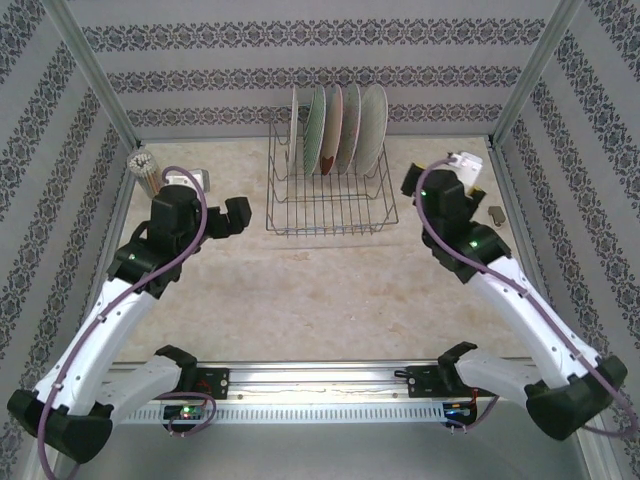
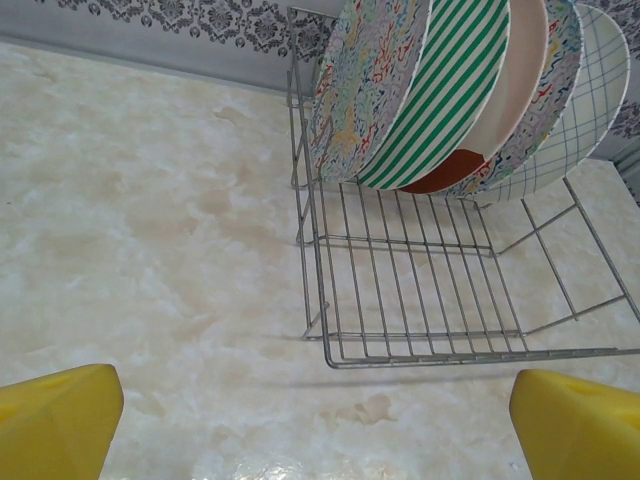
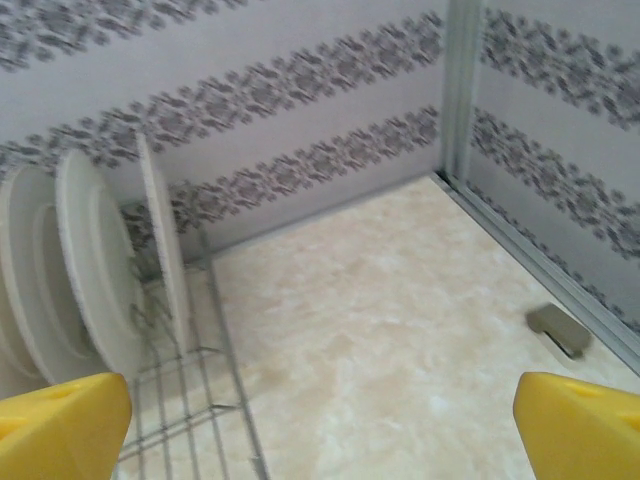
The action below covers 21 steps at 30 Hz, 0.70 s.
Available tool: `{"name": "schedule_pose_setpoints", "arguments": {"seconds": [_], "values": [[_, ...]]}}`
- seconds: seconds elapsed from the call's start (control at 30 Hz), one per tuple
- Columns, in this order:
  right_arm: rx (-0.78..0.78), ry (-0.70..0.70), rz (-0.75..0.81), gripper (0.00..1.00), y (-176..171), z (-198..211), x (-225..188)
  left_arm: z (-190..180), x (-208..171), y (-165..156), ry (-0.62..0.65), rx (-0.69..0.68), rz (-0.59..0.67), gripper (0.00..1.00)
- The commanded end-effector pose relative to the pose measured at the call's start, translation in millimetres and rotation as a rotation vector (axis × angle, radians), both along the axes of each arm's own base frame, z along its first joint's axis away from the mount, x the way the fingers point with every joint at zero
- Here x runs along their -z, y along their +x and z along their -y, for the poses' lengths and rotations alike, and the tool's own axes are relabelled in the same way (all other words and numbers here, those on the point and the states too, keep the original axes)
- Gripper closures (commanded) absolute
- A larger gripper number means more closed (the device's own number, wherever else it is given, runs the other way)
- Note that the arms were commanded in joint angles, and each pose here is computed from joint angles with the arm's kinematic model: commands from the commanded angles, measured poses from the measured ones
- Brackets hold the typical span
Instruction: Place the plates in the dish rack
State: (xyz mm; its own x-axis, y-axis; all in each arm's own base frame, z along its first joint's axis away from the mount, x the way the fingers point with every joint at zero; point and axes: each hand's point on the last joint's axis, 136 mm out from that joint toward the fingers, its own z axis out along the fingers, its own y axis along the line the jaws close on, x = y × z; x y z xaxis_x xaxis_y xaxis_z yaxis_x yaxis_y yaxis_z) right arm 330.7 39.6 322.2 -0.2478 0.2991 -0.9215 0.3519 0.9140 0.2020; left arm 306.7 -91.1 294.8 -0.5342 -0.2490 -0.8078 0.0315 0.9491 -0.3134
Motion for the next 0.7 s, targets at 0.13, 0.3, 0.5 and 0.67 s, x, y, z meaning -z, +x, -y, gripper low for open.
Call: {"name": "schedule_pose_setpoints", "arguments": {"seconds": [0.13, 0.3, 0.5, 0.67], "values": [[0.016, 0.025, -0.031, 0.02, -19.0, 29.4, 33.4, -13.1, 9.8, 27.9, -0.028, -0.050, 0.008, 0.00], [0.001, -0.052, -0.037, 0.02, -22.1, 40.4, 51.9, -33.9, 26.2, 38.7, -0.027, -0.106, 0.010, 0.00], [-0.061, -0.135, -0.072, 0.02, -21.8, 44.2, 75.9, -45.0, 62.4, 54.7, -0.092, -0.085, -0.094, 0.00], [-0.180, -0.279, -0.114, 0.02, -14.2, 34.7, 98.0, -63.3, 78.8, 66.1, -0.030, -0.163, -0.057, 0.00]]}}
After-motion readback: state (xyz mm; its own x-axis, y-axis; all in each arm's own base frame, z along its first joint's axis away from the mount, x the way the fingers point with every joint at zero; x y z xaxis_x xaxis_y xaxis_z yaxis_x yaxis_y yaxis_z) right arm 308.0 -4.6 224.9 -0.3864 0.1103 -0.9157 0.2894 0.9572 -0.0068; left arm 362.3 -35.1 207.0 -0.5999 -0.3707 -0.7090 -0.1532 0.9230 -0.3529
